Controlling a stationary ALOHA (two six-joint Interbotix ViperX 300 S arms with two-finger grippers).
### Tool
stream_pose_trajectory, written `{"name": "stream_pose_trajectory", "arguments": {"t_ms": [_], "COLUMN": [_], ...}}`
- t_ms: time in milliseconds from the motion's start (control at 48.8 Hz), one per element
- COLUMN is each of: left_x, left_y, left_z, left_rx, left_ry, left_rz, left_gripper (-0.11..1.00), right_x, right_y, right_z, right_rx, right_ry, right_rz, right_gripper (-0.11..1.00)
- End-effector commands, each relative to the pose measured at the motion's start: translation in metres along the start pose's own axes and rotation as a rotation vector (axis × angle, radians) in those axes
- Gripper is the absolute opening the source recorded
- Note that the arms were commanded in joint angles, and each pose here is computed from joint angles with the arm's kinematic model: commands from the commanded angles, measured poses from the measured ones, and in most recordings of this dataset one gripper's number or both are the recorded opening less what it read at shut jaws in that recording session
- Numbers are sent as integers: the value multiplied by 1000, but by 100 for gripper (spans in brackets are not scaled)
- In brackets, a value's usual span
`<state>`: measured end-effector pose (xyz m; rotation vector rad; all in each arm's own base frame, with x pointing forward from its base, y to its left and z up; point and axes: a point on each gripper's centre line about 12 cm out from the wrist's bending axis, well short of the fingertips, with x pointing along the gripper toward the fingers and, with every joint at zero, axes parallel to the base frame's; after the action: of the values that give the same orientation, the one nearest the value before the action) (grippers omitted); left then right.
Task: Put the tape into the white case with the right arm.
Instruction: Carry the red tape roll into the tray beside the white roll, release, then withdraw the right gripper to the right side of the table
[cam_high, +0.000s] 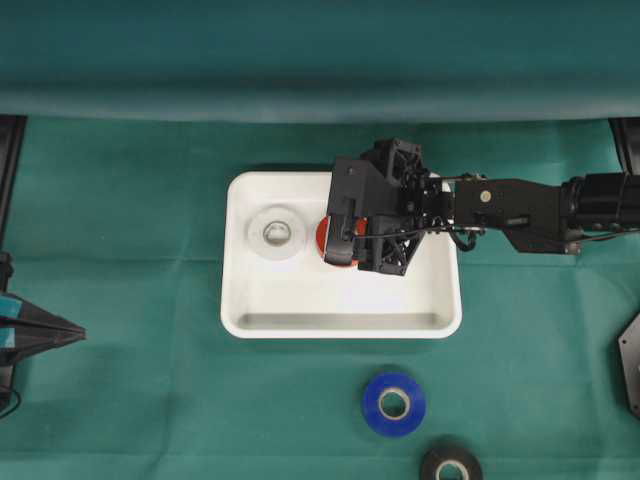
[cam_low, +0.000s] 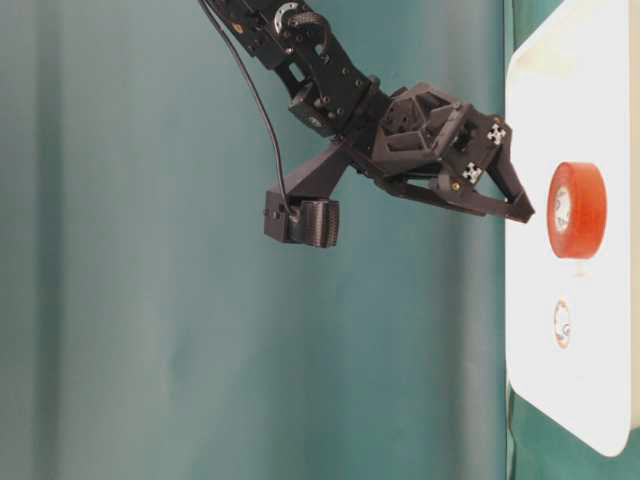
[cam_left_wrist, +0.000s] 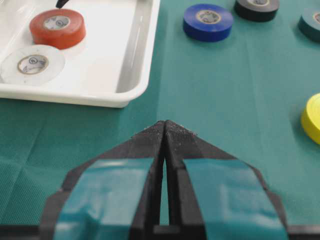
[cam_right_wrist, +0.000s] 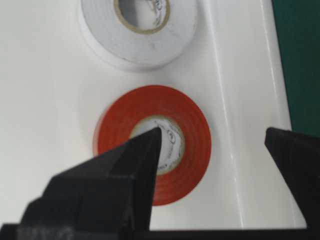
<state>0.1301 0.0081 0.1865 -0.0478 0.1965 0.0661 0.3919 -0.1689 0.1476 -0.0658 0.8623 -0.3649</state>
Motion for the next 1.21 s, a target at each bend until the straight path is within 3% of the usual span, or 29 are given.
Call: {"name": "stream_pose_trajectory", "arguments": {"t_ms": [0, 308, 697, 1189], "left_x": [0, 0, 0, 0], "left_y": [0, 0, 0, 1], "left_z": [4, 4, 4, 4], "left_rx": [-1, -1, -1, -3], "left_ry": [-8, -8, -8, -8], "left_rz": [3, 3, 4, 6], "left_gripper": [0, 0, 0, 0], "right_x": [-6, -38, -96, -161], "right_y": [-3, -2, 7, 18], "right_z": [6, -13, -66, -125], "right_rx": [3, 6, 21, 97], "right_ry": [-23, -25, -67, -211], "right_rz": [-6, -5, 17, 32], "right_gripper": [70, 70, 70, 70]}}
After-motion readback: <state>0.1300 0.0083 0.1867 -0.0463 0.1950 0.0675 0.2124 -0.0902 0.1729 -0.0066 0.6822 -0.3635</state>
